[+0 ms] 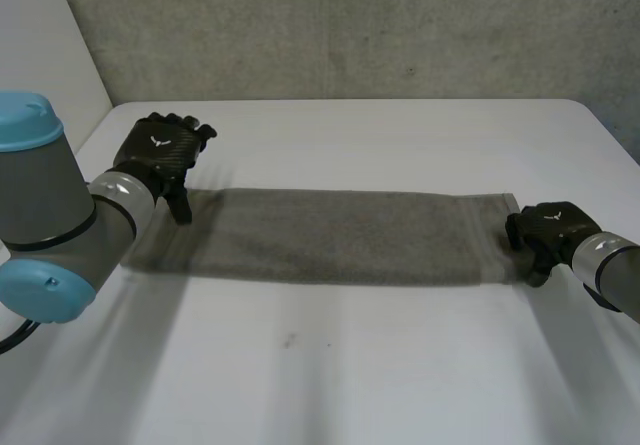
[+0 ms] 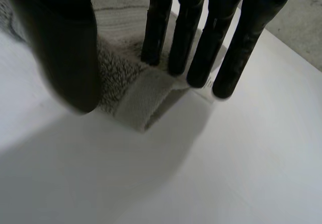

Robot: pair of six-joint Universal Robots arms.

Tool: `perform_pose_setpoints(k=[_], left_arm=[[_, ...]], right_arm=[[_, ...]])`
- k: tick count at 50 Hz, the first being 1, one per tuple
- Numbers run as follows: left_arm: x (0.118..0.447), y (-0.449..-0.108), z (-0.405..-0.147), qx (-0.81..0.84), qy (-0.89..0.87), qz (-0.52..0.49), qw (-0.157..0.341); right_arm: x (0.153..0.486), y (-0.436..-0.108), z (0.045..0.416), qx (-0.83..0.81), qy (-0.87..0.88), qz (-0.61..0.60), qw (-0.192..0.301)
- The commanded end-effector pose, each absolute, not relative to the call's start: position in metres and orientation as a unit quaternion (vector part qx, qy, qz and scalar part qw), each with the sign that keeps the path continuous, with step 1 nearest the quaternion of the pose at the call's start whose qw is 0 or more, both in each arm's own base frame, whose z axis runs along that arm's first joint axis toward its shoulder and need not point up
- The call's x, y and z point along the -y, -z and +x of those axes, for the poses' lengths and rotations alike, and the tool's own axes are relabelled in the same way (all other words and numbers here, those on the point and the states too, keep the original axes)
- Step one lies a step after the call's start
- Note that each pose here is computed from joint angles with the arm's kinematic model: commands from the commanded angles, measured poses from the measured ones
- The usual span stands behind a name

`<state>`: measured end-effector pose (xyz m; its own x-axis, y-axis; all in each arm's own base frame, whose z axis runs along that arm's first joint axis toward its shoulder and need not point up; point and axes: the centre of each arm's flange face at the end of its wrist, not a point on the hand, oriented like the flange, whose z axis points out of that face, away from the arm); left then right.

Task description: Fold the towel.

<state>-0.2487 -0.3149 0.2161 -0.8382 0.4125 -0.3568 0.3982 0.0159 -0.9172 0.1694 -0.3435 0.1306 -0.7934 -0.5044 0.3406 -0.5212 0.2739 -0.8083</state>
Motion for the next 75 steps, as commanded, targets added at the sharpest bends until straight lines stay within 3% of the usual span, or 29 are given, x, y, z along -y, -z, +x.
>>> perform_pose_setpoints(k=[1,9,16,19,26,28,30,31,33,34,36,37,39,40,42,43,45,48,50,55,63,70,75], left_arm=[[0.312,-0.210,-0.248,0.718,-0.634,-0.287,0.006],[0.311,-0.207,-0.248,0.721,-0.630,-0.288,0.006],[0.311,-0.214,-0.244,0.726,-0.636,-0.262,0.019],[0.312,-0.225,-0.238,0.724,-0.647,-0.237,0.032],[0.311,-0.238,-0.234,0.720,-0.658,-0.215,0.044],[0.310,-0.240,-0.234,0.718,-0.661,-0.214,0.043],[0.308,-0.245,-0.233,0.715,-0.665,-0.213,0.044],[0.308,-0.245,-0.233,0.715,-0.665,-0.213,0.044],[0.306,-0.245,-0.233,0.716,-0.663,-0.214,0.044],[0.306,-0.245,-0.233,0.716,-0.663,-0.214,0.044],[0.303,-0.244,-0.234,0.716,-0.662,-0.215,0.045],[0.303,-0.244,-0.234,0.716,-0.662,-0.215,0.045],[0.301,-0.243,-0.235,0.716,-0.661,-0.217,0.046],[0.301,-0.243,-0.235,0.716,-0.661,-0.217,0.046],[0.300,-0.242,-0.235,0.717,-0.660,-0.218,0.047],[0.300,-0.242,-0.235,0.717,-0.660,-0.218,0.047],[0.299,-0.241,-0.236,0.718,-0.659,-0.219,0.047],[0.299,-0.240,-0.235,0.719,-0.657,-0.219,0.047],[0.299,-0.240,-0.235,0.719,-0.657,-0.219,0.047],[0.299,-0.238,-0.236,0.720,-0.656,-0.220,0.048],[0.300,-0.236,-0.236,0.720,-0.657,-0.220,0.048],[0.300,-0.234,-0.238,0.719,-0.657,-0.221,0.049],[0.300,-0.234,-0.238,0.719,-0.657,-0.222,0.049]], right_arm=[[0.355,-0.126,0.159,0.800,-0.511,0.313,0.024],[0.374,-0.132,0.125,0.798,-0.516,0.302,0.074],[0.400,-0.151,0.043,0.784,-0.495,0.301,0.225],[0.408,-0.163,0.030,0.768,-0.497,0.307,0.262],[0.416,-0.204,0.035,0.735,-0.541,0.293,0.284],[0.415,-0.216,0.047,0.723,-0.558,0.297,0.279],[0.411,-0.235,0.093,0.692,-0.598,0.320,0.249],[0.411,-0.236,0.093,0.691,-0.598,0.320,0.249],[0.400,-0.247,0.152,0.660,-0.631,0.355,0.203],[0.400,-0.247,0.152,0.660,-0.631,0.355,0.203],[0.380,-0.248,0.209,0.630,-0.649,0.396,0.155],[0.380,-0.248,0.209,0.630,-0.649,0.397,0.155],[0.352,-0.241,0.269,0.599,-0.657,0.446,0.104],[0.352,-0.241,0.269,0.599,-0.657,0.446,0.103],[0.315,-0.227,0.323,0.571,-0.651,0.497,0.049],[0.315,-0.227,0.324,0.571,-0.651,0.498,0.049],[0.282,-0.205,0.363,0.557,-0.629,0.542,0.006],[0.268,-0.193,0.377,0.553,-0.616,0.561,-0.011],[0.240,-0.172,0.399,0.544,-0.593,0.593,-0.040],[0.213,-0.153,0.415,0.536,-0.572,0.618,-0.065],[0.197,-0.149,0.412,0.548,-0.552,0.619,-0.103],[0.200,-0.171,0.394,0.579,-0.555,0.586,-0.114],[0.234,-0.189,0.355,0.652,-0.564,0.490,-0.126]])
